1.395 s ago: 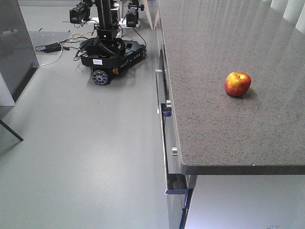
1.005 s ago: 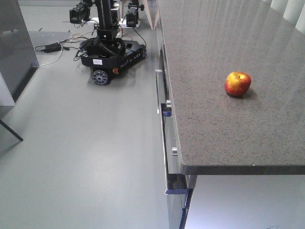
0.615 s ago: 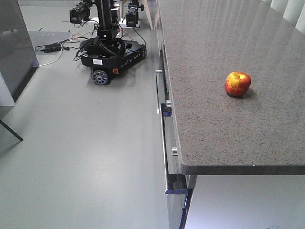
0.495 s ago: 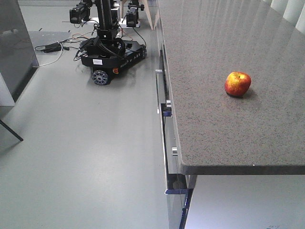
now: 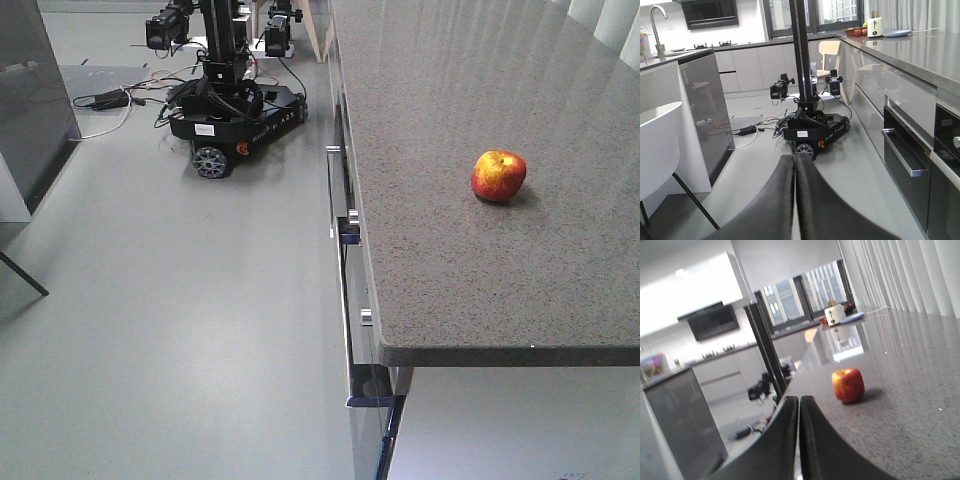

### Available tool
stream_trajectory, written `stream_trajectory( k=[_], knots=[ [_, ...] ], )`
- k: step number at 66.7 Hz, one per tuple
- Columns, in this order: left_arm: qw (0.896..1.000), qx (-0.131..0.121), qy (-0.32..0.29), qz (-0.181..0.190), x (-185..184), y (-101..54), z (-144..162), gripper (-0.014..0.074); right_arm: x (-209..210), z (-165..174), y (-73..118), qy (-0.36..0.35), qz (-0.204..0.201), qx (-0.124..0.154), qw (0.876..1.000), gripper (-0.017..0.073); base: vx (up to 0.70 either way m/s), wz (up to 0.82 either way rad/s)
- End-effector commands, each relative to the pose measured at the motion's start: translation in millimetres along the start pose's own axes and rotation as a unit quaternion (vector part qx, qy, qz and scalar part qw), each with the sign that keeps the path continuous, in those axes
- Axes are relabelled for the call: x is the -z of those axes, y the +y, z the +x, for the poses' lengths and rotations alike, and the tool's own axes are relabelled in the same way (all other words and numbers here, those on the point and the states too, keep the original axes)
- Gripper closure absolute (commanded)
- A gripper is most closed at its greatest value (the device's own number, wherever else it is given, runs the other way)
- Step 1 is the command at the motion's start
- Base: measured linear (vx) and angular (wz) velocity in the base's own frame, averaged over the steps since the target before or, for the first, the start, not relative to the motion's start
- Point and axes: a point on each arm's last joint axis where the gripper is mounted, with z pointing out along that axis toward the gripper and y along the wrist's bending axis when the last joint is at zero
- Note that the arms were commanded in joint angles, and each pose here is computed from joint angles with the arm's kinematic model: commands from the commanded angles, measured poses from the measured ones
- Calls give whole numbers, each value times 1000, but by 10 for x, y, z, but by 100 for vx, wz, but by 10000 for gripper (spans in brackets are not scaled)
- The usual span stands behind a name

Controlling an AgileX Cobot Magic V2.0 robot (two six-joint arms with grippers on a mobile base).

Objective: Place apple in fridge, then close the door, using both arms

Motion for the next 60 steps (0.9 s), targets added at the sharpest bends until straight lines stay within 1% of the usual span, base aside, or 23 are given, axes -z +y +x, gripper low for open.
stream_trajectory(
  k=[1, 4, 7, 9, 15, 20, 24, 27, 32, 35, 39, 43, 47, 51, 58, 60],
  knots=[
    [1000, 6, -29, 7, 2, -16, 22, 599, 8, -78, 23, -39, -12, -21, 999, 561, 0, 0],
    [1000, 6, -29, 7, 2, -16, 22, 599, 5, -83, 29, -26, -9, -15, 1000, 561, 0, 0],
    [1000, 6, -29, 7, 2, -16, 22, 599, 4, -93, 39, 1, -1, 0, 1000, 559, 0, 0],
    [1000, 6, -29, 7, 2, -16, 22, 599, 5, -117, 51, 14, 3, 4, 1000, 557, 0, 0],
    [1000, 6, -29, 7, 2, -16, 22, 599, 3, -281, 124, 43, 12, -8, 999, 524, 0, 0],
    [1000, 6, -29, 7, 2, -16, 22, 599, -13, -476, 206, 46, 11, -5, 999, 464, 0, 0],
    [1000, 6, -29, 7, 2, -16, 22, 599, -36, -669, 284, 38, 7, 8, 999, 387, 0, 0],
    [1000, 6, -29, 7, 2, -16, 22, 599, -70, -782, 331, 40, 6, 26, 999, 309, 0, 0],
    [1000, 6, -29, 7, 2, -16, 22, 599, -138, -937, 394, 40, 4, 57, 998, 139, 0, 0],
    [1000, 6, -29, 7, 2, -16, 22, 599, -182, -995, 417, 37, 3, 66, 997, 50, 0, 0],
    [1000, 6, -29, 7, 2, -16, 22, 599, -235, -1030, 429, 23, 0, 74, 997, -47, 0, 0],
    [1000, 6, -29, 7, 2, -16, 22, 599, -268, -1032, 428, 15, -1, 75, 997, -115, 0, 0],
    [1000, 6, -29, 7, 2, -16, 22, 599, -302, -1024, 424, 19, 0, 75, 997, -153, 0, 0],
    [1000, 6, -29, 7, 2, -16, 22, 599, -328, -1005, 417, 28, 3, 76, 997, -157, 0, 0],
    [1000, 6, -29, 7, 2, -16, 22, 599, -396, -997, 415, 44, 7, 91, 995, -150, 0, 0],
    [1000, 6, -29, 7, 2, -16, 22, 599, -427, -1023, 425, 47, 8, 99, 994, -147, 0, 0]
  ],
)
